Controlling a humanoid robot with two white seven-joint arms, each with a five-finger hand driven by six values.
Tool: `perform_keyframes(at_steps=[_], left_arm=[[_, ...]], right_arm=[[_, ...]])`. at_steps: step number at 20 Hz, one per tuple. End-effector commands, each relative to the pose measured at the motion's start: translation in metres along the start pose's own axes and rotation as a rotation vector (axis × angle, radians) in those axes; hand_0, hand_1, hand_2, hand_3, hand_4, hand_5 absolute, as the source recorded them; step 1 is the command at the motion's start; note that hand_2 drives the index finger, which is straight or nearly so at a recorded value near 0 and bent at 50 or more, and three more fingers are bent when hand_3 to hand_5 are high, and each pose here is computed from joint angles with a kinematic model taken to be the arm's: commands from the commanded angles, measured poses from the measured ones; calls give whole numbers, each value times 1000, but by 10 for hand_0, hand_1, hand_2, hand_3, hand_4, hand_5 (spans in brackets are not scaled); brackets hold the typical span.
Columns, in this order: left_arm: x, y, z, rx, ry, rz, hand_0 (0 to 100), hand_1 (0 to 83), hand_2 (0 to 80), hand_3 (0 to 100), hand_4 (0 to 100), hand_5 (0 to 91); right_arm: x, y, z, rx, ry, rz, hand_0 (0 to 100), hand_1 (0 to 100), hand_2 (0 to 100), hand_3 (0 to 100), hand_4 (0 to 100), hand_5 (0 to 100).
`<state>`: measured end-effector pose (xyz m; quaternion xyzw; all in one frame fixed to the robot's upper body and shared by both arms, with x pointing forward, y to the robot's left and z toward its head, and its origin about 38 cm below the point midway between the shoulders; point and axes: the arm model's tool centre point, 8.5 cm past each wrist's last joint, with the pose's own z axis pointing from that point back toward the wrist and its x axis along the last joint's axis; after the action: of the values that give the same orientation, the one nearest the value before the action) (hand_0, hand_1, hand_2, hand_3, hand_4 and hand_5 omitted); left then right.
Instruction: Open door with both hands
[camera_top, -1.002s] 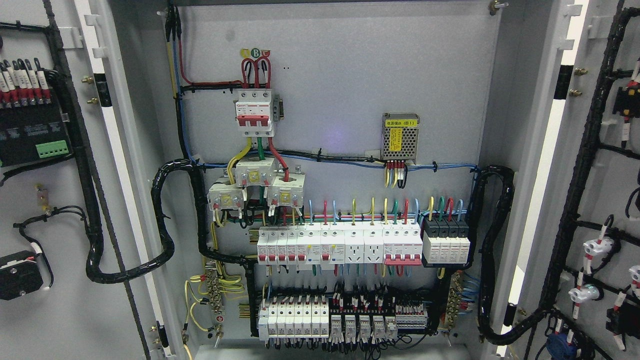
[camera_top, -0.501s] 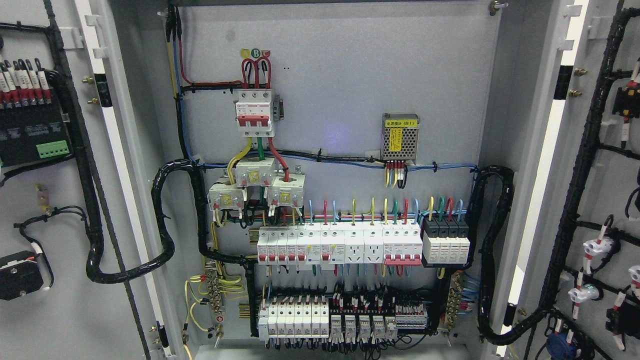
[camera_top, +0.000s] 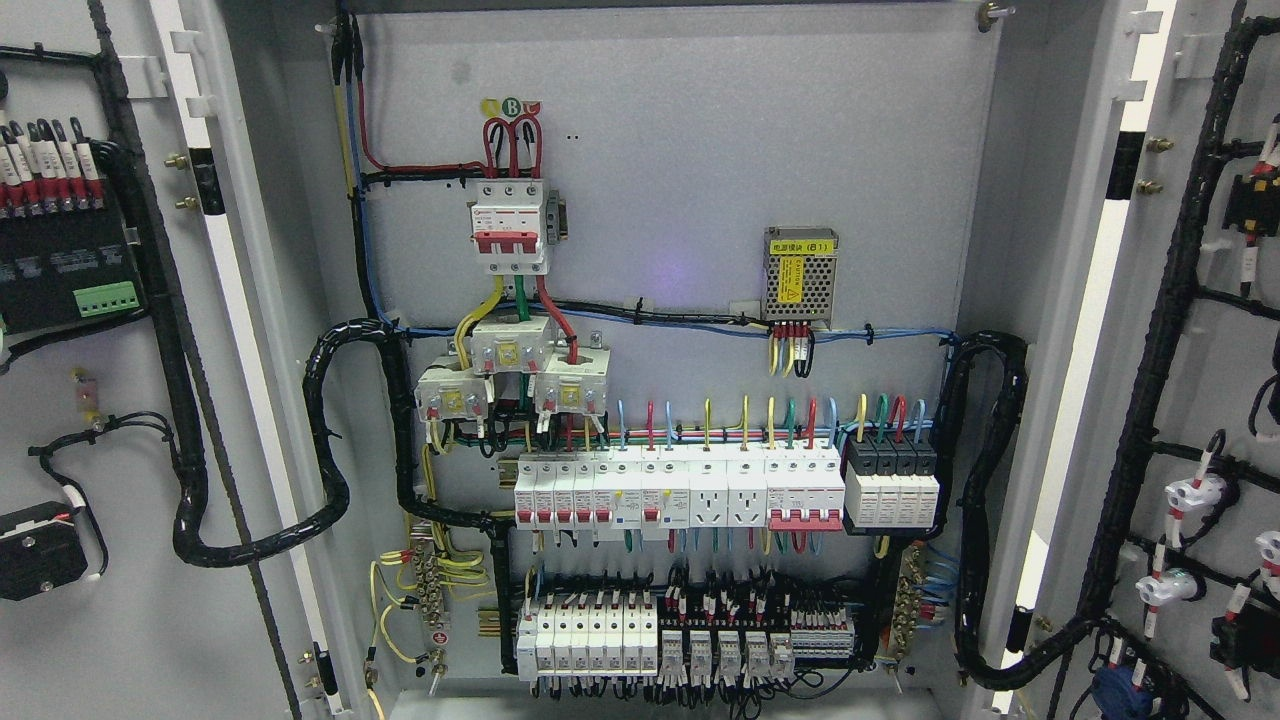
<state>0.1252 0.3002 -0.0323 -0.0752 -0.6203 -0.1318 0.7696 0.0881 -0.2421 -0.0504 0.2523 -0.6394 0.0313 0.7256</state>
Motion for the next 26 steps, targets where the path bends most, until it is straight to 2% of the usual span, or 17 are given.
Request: perform_keyframes(at_steps=[1,5,9,13,15,19,21,26], left_arm=[[-46,-32,21,5,190,85,0,0,0,0,43,0],[-59,-35,24,11,281,109,0,0,0,0,43,0],[-99,-38,48,20,446,116,0,0,0,0,43,0],[-132,-47,68,29,561,133,0,0,0,0,43,0],[-149,-49,74,32,618,138,0,0,0,0,43,0],[-174,-48,82,47,707,160,0,0,0,0,43,0],[-188,-49,89,56,762,174,0,0,0,0,43,0],[-218,-58,97,78,903,218,0,0,0,0,42,0]], right_arm=[[-107,35,86,-145,331,-136,0,0,0,0,0,0],[-127,50,127,-188,444,-171,0,0,0,0,0,0],[-158,67,171,-258,602,-210,0,0,0,0,0,0],[-173,76,189,-302,685,-228,0,0,0,0,0,0],[-183,78,203,-349,747,-239,0,0,0,0,0,0],[-204,81,212,-427,871,-258,0,0,0,0,0,0],[-210,82,205,-475,890,-276,0,0,0,0,0,0],[-218,64,193,-608,966,-249,0,0,0,0,0,0]])
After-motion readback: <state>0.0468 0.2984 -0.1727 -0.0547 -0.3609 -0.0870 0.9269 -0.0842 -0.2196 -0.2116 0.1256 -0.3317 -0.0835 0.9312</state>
